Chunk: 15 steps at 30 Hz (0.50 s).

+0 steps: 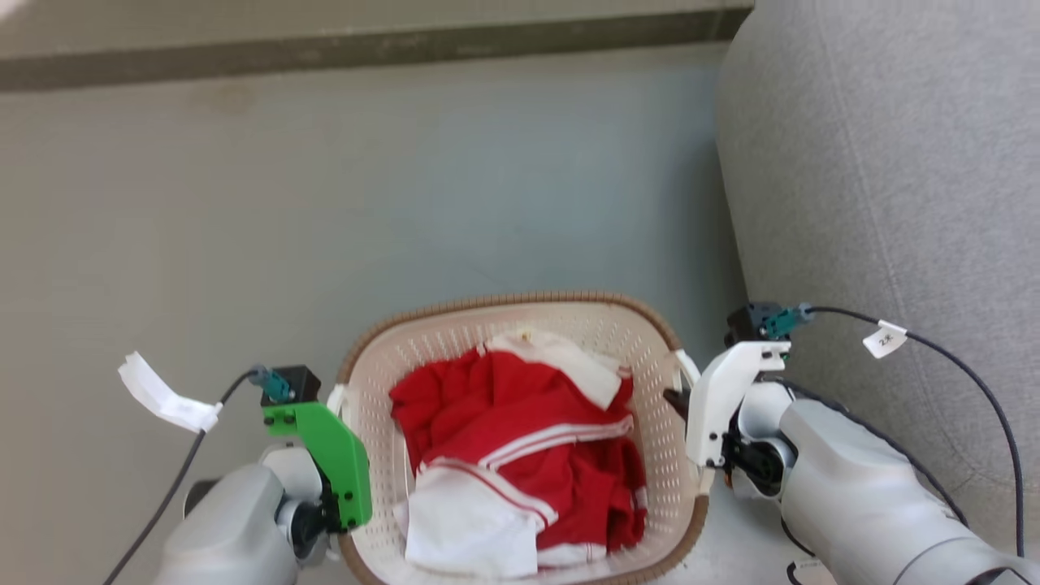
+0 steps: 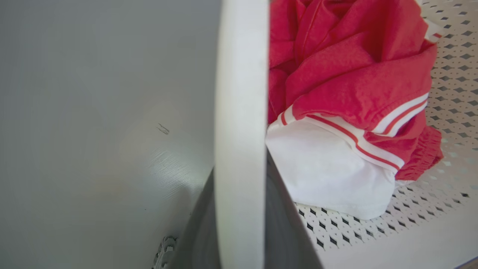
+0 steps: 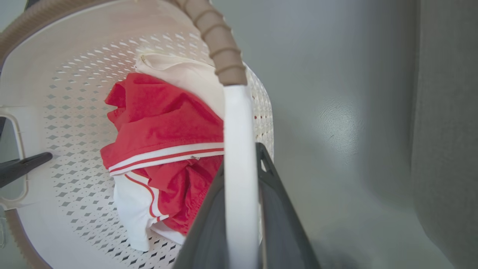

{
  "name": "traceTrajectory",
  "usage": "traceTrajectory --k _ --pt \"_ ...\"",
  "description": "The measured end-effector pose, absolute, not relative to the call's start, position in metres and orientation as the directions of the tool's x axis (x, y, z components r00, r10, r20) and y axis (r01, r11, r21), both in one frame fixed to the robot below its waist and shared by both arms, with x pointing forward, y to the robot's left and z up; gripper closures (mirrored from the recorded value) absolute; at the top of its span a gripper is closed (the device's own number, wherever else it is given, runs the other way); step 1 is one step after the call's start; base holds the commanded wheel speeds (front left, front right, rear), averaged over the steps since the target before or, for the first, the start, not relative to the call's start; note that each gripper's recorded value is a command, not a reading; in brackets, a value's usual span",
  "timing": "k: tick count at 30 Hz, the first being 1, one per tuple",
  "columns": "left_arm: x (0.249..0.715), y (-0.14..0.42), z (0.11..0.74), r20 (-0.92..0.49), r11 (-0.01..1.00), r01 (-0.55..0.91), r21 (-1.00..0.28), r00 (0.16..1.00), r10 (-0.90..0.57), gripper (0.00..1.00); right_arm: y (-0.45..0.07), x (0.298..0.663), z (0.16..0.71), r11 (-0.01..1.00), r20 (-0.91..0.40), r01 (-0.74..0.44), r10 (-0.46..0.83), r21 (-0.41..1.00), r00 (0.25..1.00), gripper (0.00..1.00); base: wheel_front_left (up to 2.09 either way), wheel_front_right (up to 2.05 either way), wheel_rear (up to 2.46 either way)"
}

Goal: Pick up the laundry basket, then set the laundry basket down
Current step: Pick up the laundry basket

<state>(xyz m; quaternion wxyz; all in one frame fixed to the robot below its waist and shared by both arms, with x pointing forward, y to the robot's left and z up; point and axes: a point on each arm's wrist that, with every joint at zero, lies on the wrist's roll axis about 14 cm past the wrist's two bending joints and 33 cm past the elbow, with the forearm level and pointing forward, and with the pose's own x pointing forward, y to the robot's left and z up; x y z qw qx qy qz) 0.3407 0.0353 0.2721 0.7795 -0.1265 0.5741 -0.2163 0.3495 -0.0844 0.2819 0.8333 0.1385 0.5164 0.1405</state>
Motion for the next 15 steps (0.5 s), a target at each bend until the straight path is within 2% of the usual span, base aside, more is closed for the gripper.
traceTrajectory --k 7,15 --pt "0.318 0.038 0.286 -0.853 0.877 0.202 -0.436 0.219 -0.474 1.0 -0.084 0.33 0.296 0.923 -0.833 -0.11 0.382 0.37 0.401 1.0 0.0 0.0 0.0" --pt "0.318 0.037 0.306 -0.845 0.875 0.222 -0.431 0.242 -0.477 1.0 -0.085 0.326 0.315 0.923 -0.825 -0.121 0.382 0.366 0.416 1.0 0.0 0.0 0.0"
